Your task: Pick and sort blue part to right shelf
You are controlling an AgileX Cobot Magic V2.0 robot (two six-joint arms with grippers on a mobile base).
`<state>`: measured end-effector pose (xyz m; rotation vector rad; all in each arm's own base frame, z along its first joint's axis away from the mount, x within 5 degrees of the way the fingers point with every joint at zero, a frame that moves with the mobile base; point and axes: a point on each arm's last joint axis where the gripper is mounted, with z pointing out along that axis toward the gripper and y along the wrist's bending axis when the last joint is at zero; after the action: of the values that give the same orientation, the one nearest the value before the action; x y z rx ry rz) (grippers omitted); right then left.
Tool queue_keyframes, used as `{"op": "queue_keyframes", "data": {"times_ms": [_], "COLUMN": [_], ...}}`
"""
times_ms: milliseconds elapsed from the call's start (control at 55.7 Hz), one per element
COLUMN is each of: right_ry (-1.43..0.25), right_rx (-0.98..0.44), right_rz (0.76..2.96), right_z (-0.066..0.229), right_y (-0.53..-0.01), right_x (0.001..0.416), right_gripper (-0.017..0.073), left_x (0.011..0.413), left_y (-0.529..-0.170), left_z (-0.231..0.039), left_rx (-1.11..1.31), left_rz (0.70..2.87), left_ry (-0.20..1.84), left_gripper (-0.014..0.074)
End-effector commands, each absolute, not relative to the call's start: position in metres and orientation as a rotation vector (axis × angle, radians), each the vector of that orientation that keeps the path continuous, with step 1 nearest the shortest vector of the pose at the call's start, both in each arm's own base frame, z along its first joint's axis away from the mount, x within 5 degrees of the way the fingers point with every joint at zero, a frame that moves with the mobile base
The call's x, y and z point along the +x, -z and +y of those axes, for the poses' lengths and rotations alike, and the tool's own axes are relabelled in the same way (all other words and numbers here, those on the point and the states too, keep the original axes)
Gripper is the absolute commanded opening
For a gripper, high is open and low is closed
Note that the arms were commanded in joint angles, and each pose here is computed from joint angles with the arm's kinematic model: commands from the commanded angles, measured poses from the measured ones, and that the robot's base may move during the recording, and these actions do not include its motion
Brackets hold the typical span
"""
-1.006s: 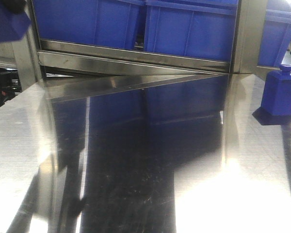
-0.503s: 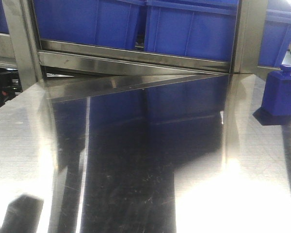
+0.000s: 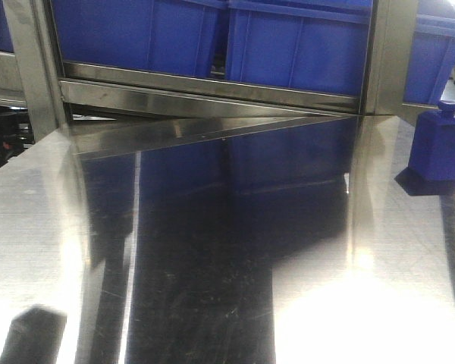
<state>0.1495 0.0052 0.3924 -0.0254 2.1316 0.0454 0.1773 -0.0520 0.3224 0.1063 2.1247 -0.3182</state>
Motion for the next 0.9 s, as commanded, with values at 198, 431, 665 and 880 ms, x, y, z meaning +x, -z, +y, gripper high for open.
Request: {"op": "queue_keyframes", "data": {"times_ms": [198,431,665,880], "right_ry": [-0.058,-0.172,-0.168,-0.160], "right_rx": [-0.107,-0.214,-0.226,-0.217], "right_rz": [2.314,2.420,2.544,2.601], "right_z": [0.010,0.021,0.021,0.021], "right_y": [-0.411,-0.397,-0.354,-0.317], "right_x": [0.239,0.297,0.346,0.373], "right_gripper": [0.0489,0.0549,0.0589,0.0589], "left_x": [0.179,0.179,0.179,0.179], "left_y": [-0.342,-0.342,-0.342,-0.342], "left_z": [-0.053,-0.053,-0.053,-0.053], "left_rx": [0.098,0.098,0.098,0.098], "left_rz": [1.992,1.992,1.992,1.992], "left_ry": [0.342,0.342,0.342,0.342], "left_gripper": [0.0354,0.0354,0.0354,0.0354]}}
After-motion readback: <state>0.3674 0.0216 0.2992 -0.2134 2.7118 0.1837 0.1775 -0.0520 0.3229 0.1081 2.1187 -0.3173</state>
